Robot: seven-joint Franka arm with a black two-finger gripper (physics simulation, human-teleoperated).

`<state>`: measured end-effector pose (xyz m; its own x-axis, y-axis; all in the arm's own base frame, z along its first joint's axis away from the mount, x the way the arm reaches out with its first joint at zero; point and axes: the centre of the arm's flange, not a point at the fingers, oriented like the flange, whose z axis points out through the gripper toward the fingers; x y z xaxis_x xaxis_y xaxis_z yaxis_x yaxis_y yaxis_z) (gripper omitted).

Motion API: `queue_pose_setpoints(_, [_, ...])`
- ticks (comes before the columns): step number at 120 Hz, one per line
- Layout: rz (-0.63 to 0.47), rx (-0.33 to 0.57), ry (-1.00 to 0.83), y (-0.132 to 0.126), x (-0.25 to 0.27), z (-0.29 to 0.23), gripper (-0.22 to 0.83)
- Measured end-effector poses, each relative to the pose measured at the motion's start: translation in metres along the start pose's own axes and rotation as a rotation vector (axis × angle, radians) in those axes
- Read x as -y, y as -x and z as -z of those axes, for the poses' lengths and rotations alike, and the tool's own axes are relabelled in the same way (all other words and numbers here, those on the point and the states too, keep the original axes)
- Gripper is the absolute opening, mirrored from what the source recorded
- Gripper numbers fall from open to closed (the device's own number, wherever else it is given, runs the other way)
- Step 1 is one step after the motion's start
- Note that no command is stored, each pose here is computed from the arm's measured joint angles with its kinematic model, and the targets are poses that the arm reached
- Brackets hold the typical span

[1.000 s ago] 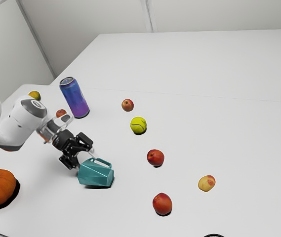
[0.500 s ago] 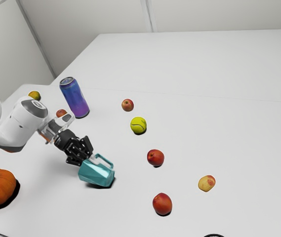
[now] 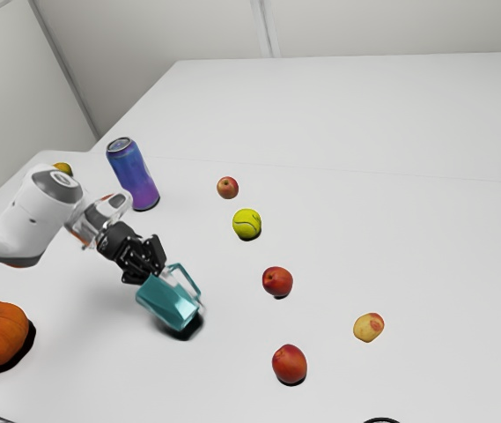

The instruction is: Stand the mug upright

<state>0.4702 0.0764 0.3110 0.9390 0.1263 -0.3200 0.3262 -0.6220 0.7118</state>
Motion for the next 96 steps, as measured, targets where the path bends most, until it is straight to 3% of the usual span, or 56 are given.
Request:
queue_pose_setpoints(25, [-0.032,-0.097,-0.108,-0.009,-0.018,0.010,-0.17])
queue_pose_setpoints(59, [-0.103,-0.249,-0.427,-0.024,-0.065,0.025,-0.17])
queue_pose_setpoints(96, [-0.056,-0.339,-0.662,-0.027,-0.094,0.013,-0.17])
